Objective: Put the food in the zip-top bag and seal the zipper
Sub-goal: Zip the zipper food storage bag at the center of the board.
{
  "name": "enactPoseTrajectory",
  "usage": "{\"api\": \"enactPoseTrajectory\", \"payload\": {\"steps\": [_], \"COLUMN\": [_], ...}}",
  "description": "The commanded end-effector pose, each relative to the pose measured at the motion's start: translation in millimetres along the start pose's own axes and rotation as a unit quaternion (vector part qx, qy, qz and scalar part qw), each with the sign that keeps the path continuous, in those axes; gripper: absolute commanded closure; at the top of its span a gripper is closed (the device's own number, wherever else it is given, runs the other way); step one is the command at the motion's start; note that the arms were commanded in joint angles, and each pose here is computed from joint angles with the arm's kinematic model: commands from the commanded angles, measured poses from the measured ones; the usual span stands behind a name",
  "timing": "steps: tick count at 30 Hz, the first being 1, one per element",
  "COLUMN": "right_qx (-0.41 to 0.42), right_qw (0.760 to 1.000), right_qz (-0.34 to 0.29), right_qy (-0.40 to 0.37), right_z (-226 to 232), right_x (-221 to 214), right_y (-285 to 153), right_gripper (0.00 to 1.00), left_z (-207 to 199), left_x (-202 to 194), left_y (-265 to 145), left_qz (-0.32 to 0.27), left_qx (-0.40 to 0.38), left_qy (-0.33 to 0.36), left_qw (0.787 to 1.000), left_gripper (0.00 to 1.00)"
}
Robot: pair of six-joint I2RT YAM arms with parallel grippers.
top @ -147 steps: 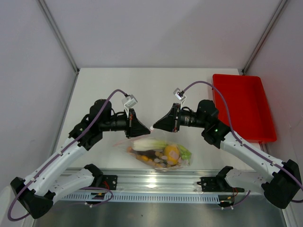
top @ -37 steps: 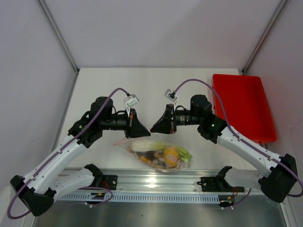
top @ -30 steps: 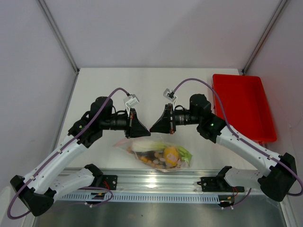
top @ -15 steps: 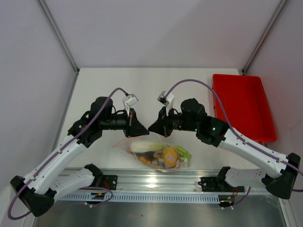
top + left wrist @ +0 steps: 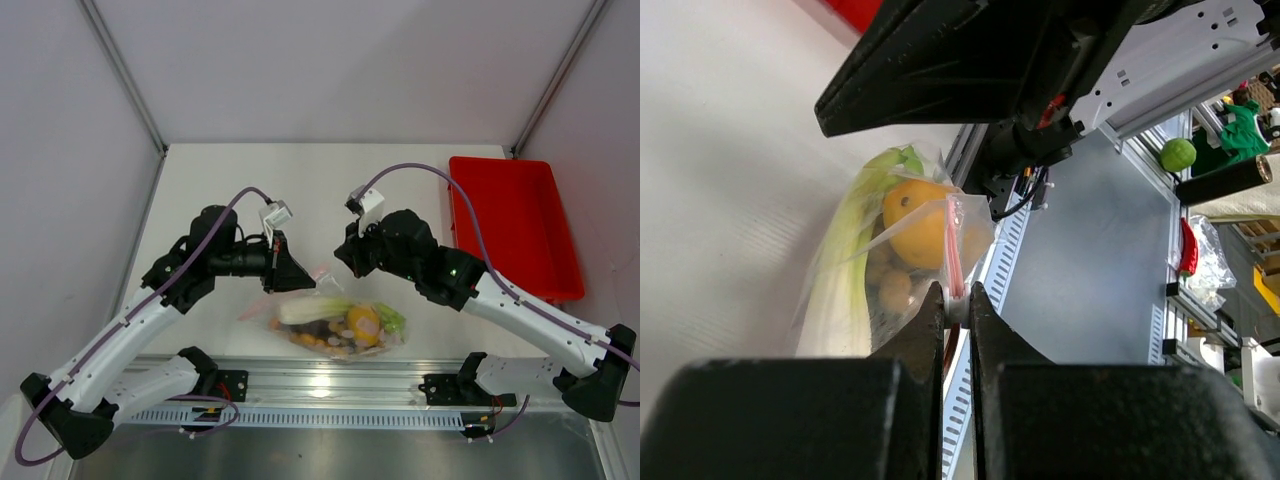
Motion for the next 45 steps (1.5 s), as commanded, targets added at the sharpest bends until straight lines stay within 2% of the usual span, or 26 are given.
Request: {"api": "enactPoseTrajectory", "payload": {"steps": [1,2,4,5,6,8,9,11,17,21,24,30,32,38,40,43,45], "right_qx": [-0.029,-0.019,0.074,0.098,0.152,0.171,0.226,0.272,0.359,0.364,0.371,0.381,0.389,0.398,0.399,0.378,0.33], "right_qw": [0.999,0.999,0.996,0.994,0.988,0.985,0.974,0.962,0.93,0.928,0.926,0.921,0.917,0.913,0.913,0.923,0.943], "right_qz": [-0.031,-0.037,-0.036,-0.039,-0.03,-0.027,-0.008,0.008,0.07,0.071,0.07,0.075,0.075,0.084,0.083,0.075,0.046], "right_qy": [-0.014,-0.02,-0.025,-0.021,-0.022,-0.022,-0.034,-0.04,-0.043,-0.037,-0.034,-0.031,-0.033,-0.025,-0.023,-0.015,-0.001], "right_z": [-8.9,-5.9,19.2,17.1,29.9,25.3,37.5,46.9,64.7,67.6,72.0,79.1,83.4,88.5,89.6,85.6,69.7], "right_x": [15.4,19.2,19.2,24.0,24.0,31.3,26.2,26.4,11.5,13.2,15.4,14.4,14.6,11.3,12.4,16.4,27.2], "right_y": [-8.0,-11.9,-18.0,-22.5,-32.2,-39.1,-46.1,-54.9,-52.4,-42.9,-38.7,-30.6,-30.3,-25.4,-24.8,-20.8,-11.4], "right_gripper": [1.0,1.0,1.0,1.0,0.93,0.71,0.67,0.59,0.55,0.54,0.56,0.7,0.78,0.9,1.0,1.0,1.0], "left_z": [-17.6,-17.5,-16.4,-18.1,-19.4,-21.7,-21.8,-21.4,-26.5,-28.1,-28.6,-29.2,-28.8,-29.6,-30.9,-30.0,-28.0], "left_x": [10.3,10.2,10.3,11.4,13.0,15.5,15.8,15.8,19.3,20.7,19.9,19.6,19.2,18.5,19.4,18.3,16.0], "left_y": [-8.8,-9.1,-9.1,-9.7,-10.2,-11.4,-11.3,-10.7,-10.5,-11.3,-11.7,-10.2,-10.0,-10.6,-11.3,-11.1,-10.9], "left_qz": [-0.013,-0.013,-0.013,-0.015,-0.017,-0.019,-0.019,-0.018,-0.023,-0.027,-0.024,-0.024,-0.024,-0.023,-0.024,-0.022,-0.019], "left_qx": [-0.023,-0.022,-0.019,-0.022,-0.024,-0.027,-0.027,-0.028,-0.044,-0.047,-0.048,-0.055,-0.055,-0.056,-0.058,-0.056,-0.051], "left_qy": [0.019,0.02,0.02,0.022,0.025,0.029,0.031,0.031,0.038,0.041,0.041,0.042,0.041,0.042,0.044,0.043,0.04], "left_qw": [0.999,0.999,1.0,0.999,0.999,0.999,0.999,0.999,0.998,0.998,0.998,0.997,0.997,0.997,0.997,0.997,0.998], "left_gripper": [0.99,0.99,0.99,0.99,0.99,0.99,0.99,0.99,0.99,0.99,1.0,0.99,0.99,1.0,0.99,0.99,0.99]}}
Point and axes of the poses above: each gripper's point midway between its finger pads, its own y axis out along the fingers, its own z axis along the line the jaws close on, x = y × z, the point moved 1 cm from there along -y, back along the fingers, and after that the axes turned 7 degrees about y, right-handed, at the moved point
